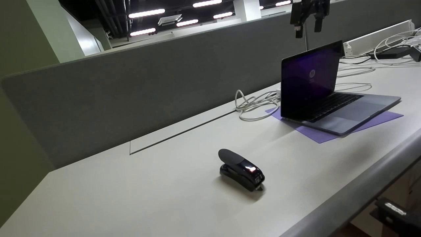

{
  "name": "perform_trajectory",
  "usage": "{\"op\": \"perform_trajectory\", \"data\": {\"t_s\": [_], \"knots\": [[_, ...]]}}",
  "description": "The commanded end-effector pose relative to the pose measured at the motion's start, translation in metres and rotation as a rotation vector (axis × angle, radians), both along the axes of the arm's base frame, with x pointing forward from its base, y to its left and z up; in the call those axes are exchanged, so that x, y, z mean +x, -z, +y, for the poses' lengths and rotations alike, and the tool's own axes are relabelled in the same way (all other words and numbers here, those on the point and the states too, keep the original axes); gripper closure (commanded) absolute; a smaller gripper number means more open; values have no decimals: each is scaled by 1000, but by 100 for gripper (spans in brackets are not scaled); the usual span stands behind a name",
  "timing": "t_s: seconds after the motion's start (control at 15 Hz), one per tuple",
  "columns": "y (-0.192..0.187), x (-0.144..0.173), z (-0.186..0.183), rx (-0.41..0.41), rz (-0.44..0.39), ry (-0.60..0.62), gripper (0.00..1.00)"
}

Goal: Close the laptop

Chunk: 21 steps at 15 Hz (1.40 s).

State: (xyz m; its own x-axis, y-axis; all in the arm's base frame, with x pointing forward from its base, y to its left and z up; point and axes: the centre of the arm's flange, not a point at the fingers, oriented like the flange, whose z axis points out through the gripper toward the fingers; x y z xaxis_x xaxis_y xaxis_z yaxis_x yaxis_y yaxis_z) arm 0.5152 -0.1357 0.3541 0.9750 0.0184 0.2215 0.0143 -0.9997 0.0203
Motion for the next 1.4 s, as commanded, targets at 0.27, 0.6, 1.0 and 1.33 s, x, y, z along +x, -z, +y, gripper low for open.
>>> {"op": "perform_trajectory", "data": {"t_s": [0.27,0.6,1.0,1.33], "knots": [[30,30,-17,-12,34,21,0],[43,26,-19,0,66,16,0],[51,19,-15,13,104,-7,0],[59,7,-10,31,135,-21,0]]}}
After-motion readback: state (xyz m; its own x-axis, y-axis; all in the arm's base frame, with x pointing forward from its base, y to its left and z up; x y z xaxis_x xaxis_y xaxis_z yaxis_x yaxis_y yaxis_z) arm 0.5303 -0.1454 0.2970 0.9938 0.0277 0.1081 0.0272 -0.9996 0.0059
